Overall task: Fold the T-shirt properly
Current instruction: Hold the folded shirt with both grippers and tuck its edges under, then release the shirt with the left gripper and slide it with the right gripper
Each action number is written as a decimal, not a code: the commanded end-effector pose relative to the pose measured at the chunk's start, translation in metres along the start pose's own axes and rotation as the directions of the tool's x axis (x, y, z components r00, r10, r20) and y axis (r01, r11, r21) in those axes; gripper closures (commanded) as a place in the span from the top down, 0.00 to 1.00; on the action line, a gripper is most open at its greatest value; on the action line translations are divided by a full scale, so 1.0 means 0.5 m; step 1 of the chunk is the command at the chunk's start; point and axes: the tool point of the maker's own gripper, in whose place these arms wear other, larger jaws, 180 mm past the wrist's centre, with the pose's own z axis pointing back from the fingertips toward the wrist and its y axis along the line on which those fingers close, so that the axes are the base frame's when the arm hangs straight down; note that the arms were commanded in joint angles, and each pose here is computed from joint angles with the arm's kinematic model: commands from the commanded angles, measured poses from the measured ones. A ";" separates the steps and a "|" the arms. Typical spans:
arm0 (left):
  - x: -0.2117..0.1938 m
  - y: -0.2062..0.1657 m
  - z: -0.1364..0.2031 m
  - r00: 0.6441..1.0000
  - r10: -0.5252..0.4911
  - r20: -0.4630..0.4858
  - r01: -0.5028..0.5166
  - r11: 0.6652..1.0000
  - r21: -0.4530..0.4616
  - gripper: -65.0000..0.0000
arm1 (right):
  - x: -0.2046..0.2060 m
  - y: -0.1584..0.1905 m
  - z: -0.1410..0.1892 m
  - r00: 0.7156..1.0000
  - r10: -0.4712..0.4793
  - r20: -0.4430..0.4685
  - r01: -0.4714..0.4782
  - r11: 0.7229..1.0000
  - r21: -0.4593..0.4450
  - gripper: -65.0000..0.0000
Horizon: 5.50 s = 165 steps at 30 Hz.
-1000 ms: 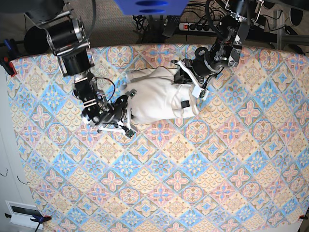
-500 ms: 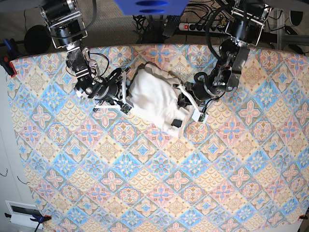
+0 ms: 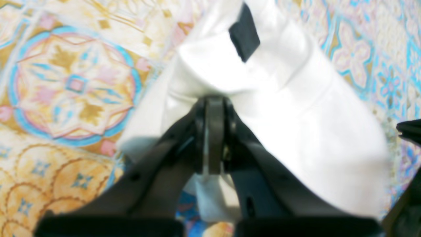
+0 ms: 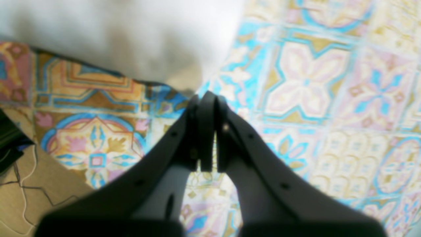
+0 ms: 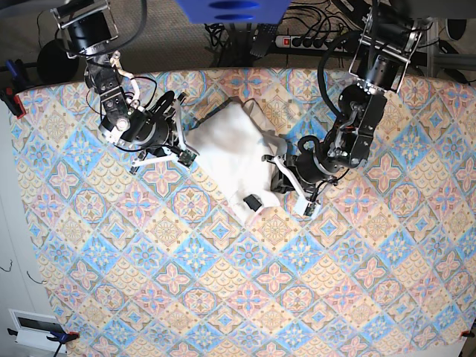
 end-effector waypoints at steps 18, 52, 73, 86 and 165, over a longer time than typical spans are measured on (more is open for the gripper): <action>-0.041 -0.276 0.031 0.997 -0.013 0.079 0.030 0.972 -0.231 0.02 | -0.009 -0.180 0.070 0.988 -0.138 0.072 0.150 0.966 -0.209 0.00; -0.126 0.051 0.105 0.982 0.139 0.130 -0.153 0.983 0.102 0.02 | 0.056 -0.089 0.034 0.994 -0.052 0.100 0.062 0.993 -0.103 0.00; -0.061 -0.076 -0.126 0.976 0.216 0.030 -0.215 0.976 -0.041 0.02 | 0.099 -0.006 0.065 0.983 -0.025 0.182 0.037 0.997 -0.061 0.00; -0.032 0.070 0.013 0.967 0.186 0.172 -0.201 0.977 0.074 0.02 | 0.201 0.112 0.039 0.964 0.027 0.266 -0.047 0.996 0.070 0.00; -0.150 -0.019 0.366 0.975 0.111 0.192 -0.138 0.981 0.136 0.02 | 0.027 -0.133 0.097 0.941 -0.249 0.227 0.295 0.935 -0.197 0.00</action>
